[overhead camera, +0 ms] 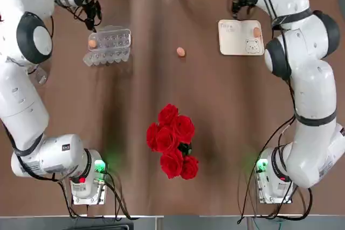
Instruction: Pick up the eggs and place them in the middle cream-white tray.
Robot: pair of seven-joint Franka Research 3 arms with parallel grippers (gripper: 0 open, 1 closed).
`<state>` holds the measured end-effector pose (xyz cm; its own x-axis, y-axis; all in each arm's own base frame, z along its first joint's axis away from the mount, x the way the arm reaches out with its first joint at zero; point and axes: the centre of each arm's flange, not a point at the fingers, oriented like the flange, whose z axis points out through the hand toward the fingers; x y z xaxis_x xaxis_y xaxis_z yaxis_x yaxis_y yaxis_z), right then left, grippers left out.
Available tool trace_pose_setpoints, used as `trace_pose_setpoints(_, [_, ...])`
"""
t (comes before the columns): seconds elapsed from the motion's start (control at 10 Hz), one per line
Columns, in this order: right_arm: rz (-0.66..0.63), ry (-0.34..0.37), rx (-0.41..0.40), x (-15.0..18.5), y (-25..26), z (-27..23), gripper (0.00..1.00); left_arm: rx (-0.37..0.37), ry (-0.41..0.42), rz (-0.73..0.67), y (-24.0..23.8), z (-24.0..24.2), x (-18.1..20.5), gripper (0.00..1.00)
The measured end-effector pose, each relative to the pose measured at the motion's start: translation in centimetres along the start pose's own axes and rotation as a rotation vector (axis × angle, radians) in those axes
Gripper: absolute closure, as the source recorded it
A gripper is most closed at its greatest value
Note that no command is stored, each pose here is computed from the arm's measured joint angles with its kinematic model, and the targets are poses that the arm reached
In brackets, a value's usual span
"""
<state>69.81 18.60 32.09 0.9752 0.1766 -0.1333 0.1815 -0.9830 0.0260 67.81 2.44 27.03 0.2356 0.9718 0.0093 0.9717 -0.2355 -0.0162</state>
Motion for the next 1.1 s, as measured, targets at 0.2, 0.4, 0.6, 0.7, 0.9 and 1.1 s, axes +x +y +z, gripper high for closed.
trace_pose_setpoints(0.2, [-0.005,0.027,0.063,-1.7,-12.5,-0.5,0.12,-0.008,-0.002,-0.007,-1.2,1.8,2.2,0.12])
trace_pose_setpoints(0.4, [-0.039,0.104,0.066,-3.9,-22.1,-0.3,0.12,-0.005,-0.004,0.02,-2.0,4.8,1.2,0.12])
trace_pose_setpoints(0.6, [-0.06,0.103,0.062,-5.3,-25.4,0.1,0.12,0.023,0.014,0.045,-2.9,6.3,1.2,0.12])
trace_pose_setpoints(0.7, [-0.063,0.098,0.062,-5.5,-25.6,0.4,0.12,0.03,0.024,0.047,-3.3,6.5,1.9,0.12])
trace_pose_setpoints(0.9, [-0.076,0.098,0.067,-5.9,-26.6,0.4,0.12,0.033,0.03,0.048,-3.8,6.6,3.1,0.12])
trace_pose_setpoints(1.1, [-0.101,0.091,0.067,-6.7,-28.2,0.9,0.11,0.028,0.028,0.052,-4.1,7.0,2.9,0.15])
